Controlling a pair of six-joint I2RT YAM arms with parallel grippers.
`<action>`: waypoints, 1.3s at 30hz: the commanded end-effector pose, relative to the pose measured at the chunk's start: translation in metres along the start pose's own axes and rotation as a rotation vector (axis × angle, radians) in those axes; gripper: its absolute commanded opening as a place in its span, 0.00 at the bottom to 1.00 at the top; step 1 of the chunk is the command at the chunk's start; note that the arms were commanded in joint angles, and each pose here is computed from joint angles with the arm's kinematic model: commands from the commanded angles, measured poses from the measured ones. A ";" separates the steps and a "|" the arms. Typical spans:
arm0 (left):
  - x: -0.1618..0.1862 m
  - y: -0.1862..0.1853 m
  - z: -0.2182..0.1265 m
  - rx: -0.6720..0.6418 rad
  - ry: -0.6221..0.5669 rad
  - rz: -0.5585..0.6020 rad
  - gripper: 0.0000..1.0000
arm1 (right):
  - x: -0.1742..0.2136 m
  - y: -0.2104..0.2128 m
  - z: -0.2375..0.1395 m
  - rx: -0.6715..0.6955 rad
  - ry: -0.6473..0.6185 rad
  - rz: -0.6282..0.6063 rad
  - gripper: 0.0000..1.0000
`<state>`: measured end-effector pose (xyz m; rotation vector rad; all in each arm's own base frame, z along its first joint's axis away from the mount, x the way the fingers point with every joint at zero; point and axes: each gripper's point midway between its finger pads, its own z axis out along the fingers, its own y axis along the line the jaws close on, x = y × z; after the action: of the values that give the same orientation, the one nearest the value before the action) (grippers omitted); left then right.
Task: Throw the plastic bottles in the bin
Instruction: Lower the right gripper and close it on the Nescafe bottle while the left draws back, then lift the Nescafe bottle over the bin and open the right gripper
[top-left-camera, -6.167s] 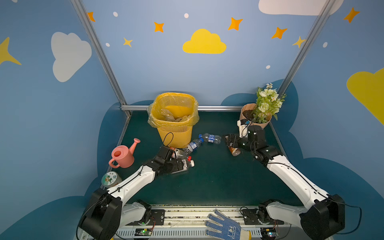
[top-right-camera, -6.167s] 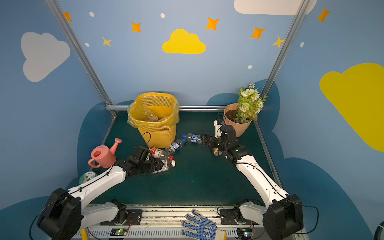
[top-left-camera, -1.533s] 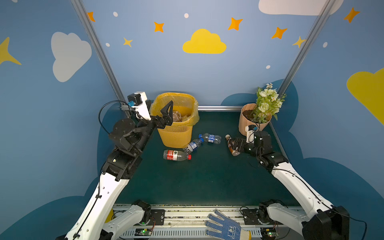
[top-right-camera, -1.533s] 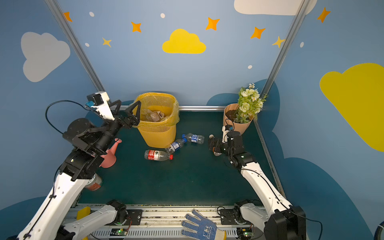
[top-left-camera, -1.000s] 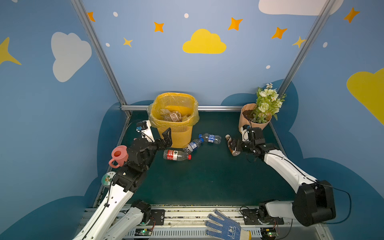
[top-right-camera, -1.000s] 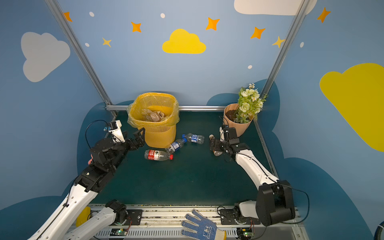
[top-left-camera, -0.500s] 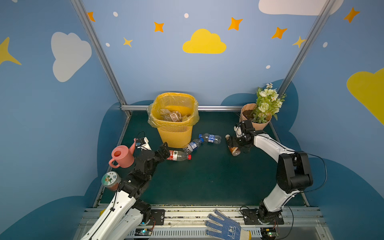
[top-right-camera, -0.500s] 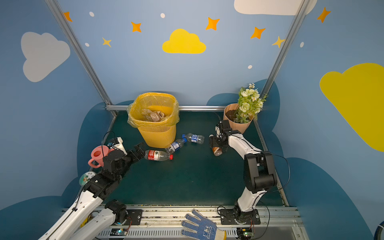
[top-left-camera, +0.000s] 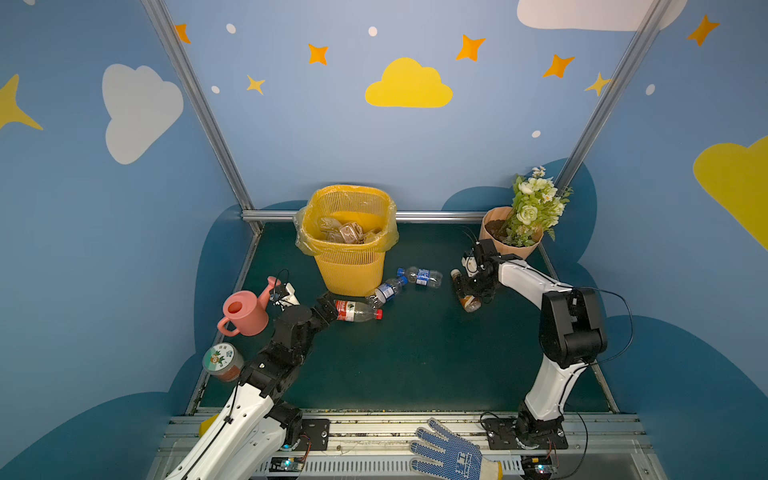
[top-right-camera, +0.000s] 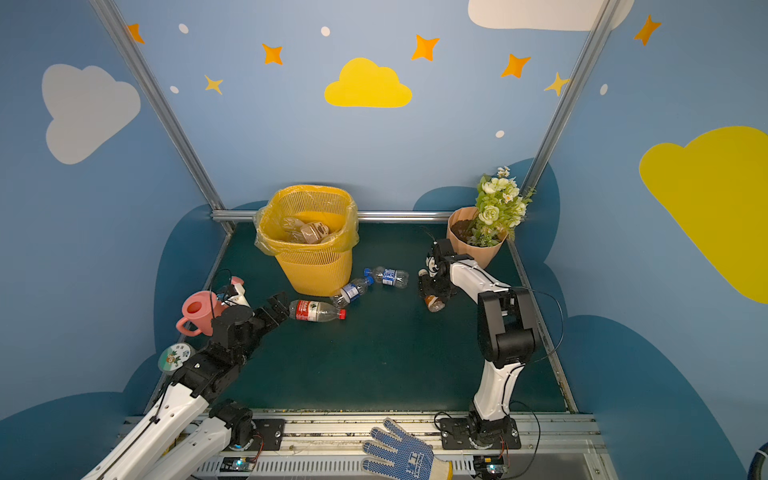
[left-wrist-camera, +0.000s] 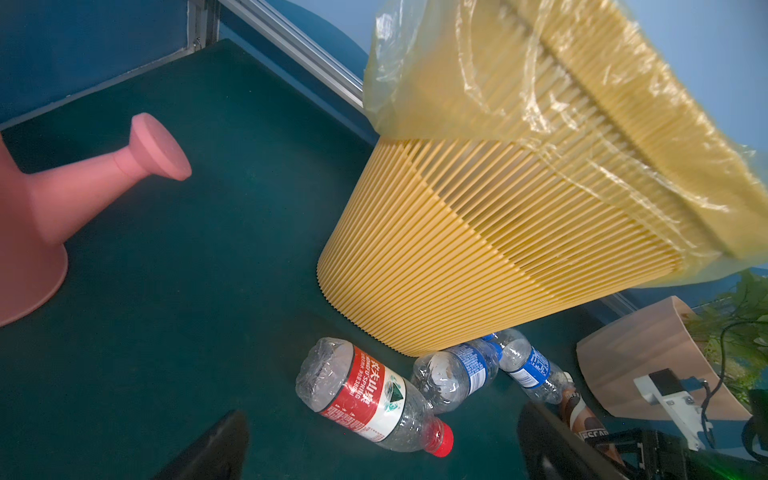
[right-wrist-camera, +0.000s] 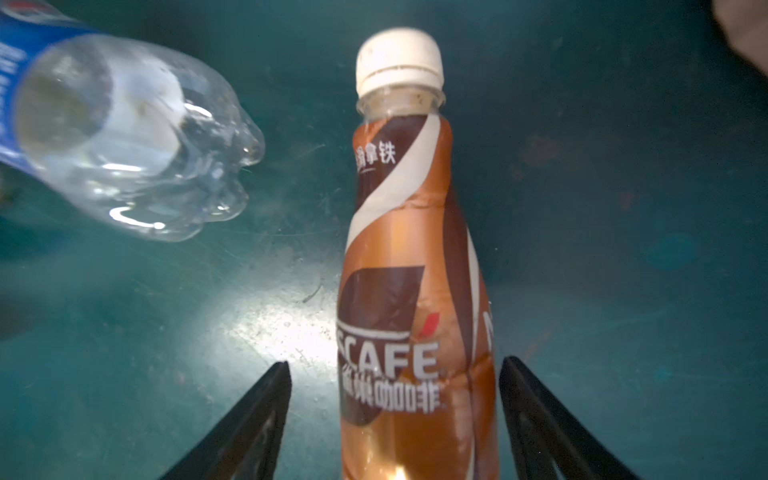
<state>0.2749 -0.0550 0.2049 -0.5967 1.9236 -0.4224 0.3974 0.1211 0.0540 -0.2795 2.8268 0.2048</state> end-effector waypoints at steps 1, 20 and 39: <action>0.002 0.003 0.000 -0.008 0.007 -0.008 1.00 | 0.006 -0.001 0.004 0.022 0.046 -0.023 0.74; 0.007 0.004 0.005 -0.015 0.031 -0.002 1.00 | -0.012 0.011 -0.029 -0.012 -0.069 -0.029 0.51; 0.038 0.039 0.017 -0.119 0.102 -0.028 1.00 | -0.068 0.066 -0.301 -0.342 -0.994 -0.017 0.42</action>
<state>0.2717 -0.0478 0.1582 -0.6681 2.0278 -0.3734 0.3717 0.1412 0.3082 -0.2132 2.0022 0.5264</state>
